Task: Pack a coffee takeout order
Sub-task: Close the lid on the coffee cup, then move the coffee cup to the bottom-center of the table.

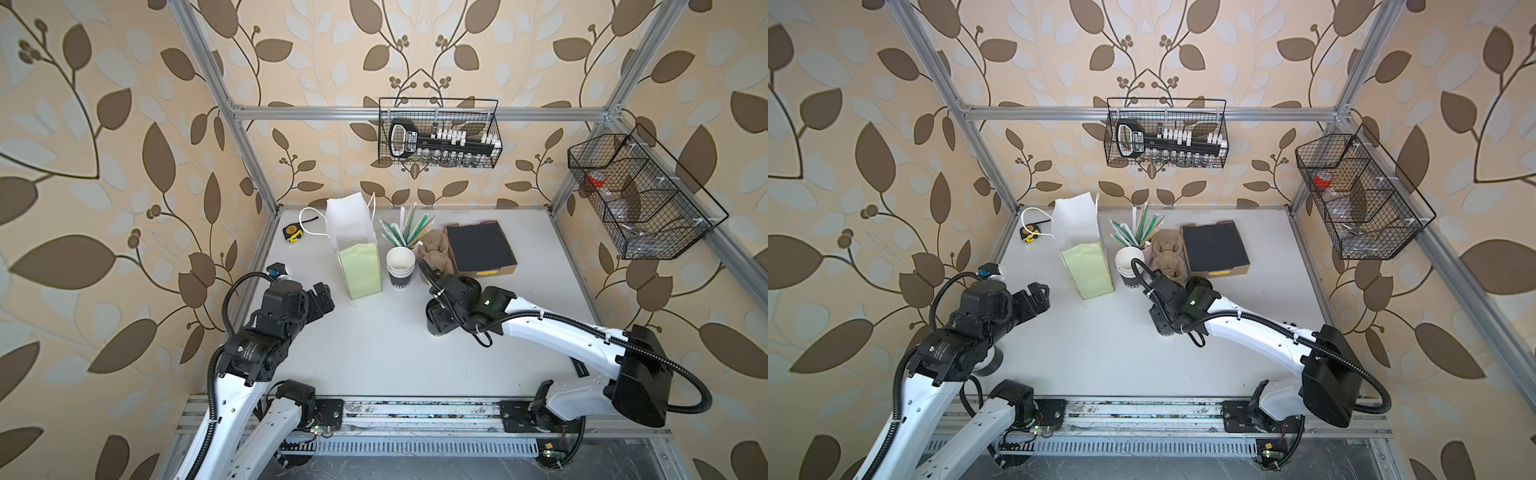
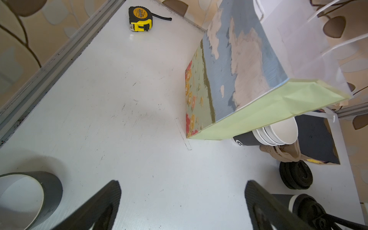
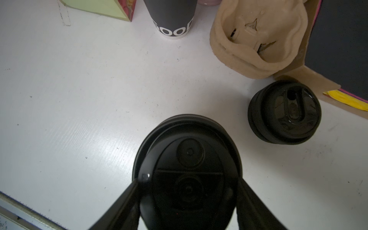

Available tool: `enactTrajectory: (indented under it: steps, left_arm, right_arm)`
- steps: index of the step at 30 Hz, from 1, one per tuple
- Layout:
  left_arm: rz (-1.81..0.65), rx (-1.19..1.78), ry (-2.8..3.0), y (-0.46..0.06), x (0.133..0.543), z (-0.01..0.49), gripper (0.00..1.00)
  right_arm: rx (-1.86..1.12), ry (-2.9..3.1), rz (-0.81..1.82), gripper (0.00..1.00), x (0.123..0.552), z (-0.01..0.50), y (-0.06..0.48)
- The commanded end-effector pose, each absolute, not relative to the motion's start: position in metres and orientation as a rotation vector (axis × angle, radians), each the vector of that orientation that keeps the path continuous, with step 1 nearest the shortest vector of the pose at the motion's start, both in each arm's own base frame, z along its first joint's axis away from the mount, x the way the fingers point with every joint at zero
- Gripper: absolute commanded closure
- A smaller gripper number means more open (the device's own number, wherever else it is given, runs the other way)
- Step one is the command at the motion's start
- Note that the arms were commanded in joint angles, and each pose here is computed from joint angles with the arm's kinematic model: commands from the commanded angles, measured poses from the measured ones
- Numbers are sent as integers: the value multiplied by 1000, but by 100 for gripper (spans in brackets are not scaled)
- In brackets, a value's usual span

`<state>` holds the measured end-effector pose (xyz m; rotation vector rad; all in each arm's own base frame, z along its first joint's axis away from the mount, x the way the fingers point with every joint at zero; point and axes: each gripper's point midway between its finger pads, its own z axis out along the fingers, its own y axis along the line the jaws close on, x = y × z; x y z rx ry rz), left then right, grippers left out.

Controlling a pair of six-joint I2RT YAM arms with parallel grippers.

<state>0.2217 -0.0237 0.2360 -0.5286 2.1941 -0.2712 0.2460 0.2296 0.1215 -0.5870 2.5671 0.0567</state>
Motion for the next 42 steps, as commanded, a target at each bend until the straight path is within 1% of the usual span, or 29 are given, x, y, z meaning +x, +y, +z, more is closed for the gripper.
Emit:
enactTrajectory:
  steps: [1,4,7,10,11,14,18,21,24,28,31,35,42]
  left_arm:
    - [-277,-498,2196,-27,222,242,1]
    - [-283,-494,2202,-28,223,241,1]
    - [-292,-486,2209,-30,223,240,1]
    - [-339,-451,2245,-41,226,234,1]
    - [-357,-435,2265,-46,228,231,1]
    - [-480,-371,2353,-71,230,222,1]
    - [-655,-379,2483,-100,226,205,2]
    - [-752,-388,2513,-116,223,197,3]
    - [-793,-387,2560,-131,220,187,3]
    - [-822,-353,2621,-156,215,170,3]
    - [-778,-338,2661,-167,211,155,3]
    - [-824,-366,2704,-183,209,135,3]
    - [-883,-366,2732,-211,215,125,3]
  right_arm:
    - [-789,2920,-242,36,182,38,172]
    - [-825,2937,-234,36,176,37,174]
    - [-830,2959,-125,36,169,37,184]
    - [-849,2946,-160,36,168,37,183]
    - [-856,2947,-137,36,167,38,186]
    - [-880,2907,-80,35,164,48,197]
    - [-913,2896,52,35,157,53,211]
    - [-946,2886,28,35,155,51,212]
    - [-1007,2875,-2,34,151,48,215]
    - [-1074,2859,-13,34,146,44,223]
    - [-1099,2849,-11,34,143,42,226]
    - [-1142,2829,3,34,139,42,231]
    - [-1206,2817,-26,33,131,33,235]
